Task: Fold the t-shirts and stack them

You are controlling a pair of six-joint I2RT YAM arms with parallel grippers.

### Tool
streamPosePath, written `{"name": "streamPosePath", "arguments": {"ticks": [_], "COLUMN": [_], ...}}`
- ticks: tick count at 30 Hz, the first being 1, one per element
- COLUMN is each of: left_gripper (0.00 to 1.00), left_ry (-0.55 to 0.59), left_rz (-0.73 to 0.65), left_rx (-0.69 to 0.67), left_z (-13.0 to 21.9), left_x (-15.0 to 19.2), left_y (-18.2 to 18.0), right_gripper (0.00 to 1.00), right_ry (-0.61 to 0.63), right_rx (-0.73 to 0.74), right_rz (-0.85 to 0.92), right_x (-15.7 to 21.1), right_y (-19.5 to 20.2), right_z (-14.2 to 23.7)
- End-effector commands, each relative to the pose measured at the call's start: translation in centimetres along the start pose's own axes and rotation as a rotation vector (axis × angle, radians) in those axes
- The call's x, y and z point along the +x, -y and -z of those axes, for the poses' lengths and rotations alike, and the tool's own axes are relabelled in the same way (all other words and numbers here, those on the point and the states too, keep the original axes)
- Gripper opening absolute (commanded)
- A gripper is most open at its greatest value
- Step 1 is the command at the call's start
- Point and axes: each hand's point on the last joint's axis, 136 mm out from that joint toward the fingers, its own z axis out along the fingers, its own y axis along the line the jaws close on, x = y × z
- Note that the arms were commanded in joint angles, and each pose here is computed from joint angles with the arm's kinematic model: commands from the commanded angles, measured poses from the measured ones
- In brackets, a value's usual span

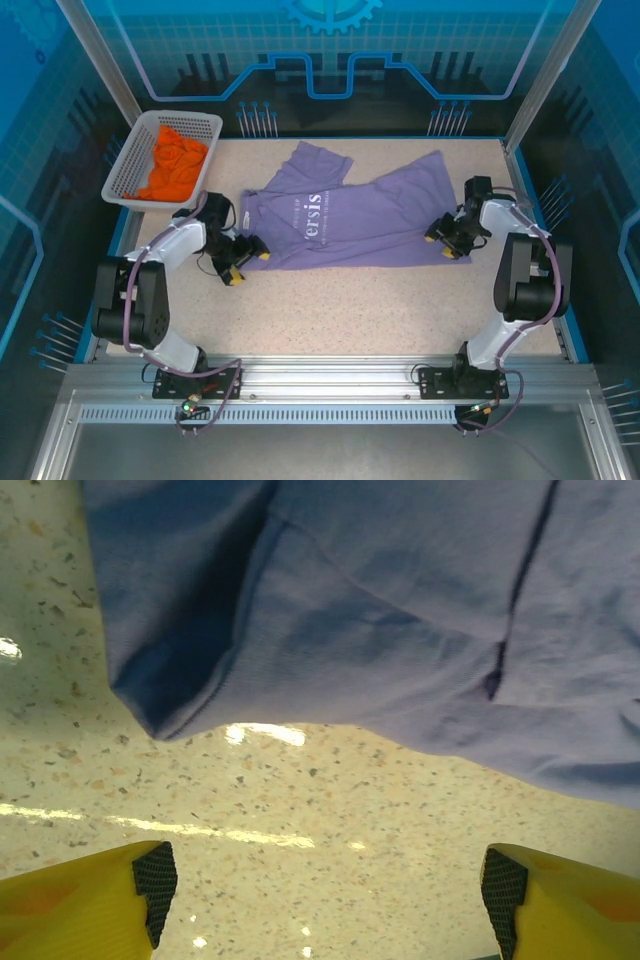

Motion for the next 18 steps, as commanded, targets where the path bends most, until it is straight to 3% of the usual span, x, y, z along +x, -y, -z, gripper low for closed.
{"name": "streamPosePath", "arguments": {"ticks": [1, 9, 12, 17, 18], "left_gripper": [0.8, 0.58, 0.42, 0.01, 0.0], "left_ry": [0.041, 0.127, 0.141, 0.177, 0.183], "left_rz": [-0.057, -0.022, -0.003, 0.017, 0.017], "left_rx": [0.035, -0.092, -0.095, -0.183, -0.214], "left_z": [-0.7, -2.3, -3.1, -2.9, -2.5], "left_x": [-0.8, -3.4, -4.3, -5.4, -5.5], "left_y": [1.0, -1.3, -1.2, -2.3, -2.8], "right_gripper": [0.47, 0.43, 0.44, 0.46, 0.46], "right_ry": [-0.019, -0.071, -0.073, -0.105, -0.115], "right_rx": [-0.022, 0.082, 0.087, 0.115, 0.122], "right_rz": [0.006, -0.054, -0.077, -0.123, -0.134], "right_x": [0.1, 0.9, 1.1, 1.6, 1.8], "right_y": [-0.6, 2.6, 3.4, 5.0, 5.3], "right_z": [-1.2, -3.4, -3.7, -4.1, -4.1]}}
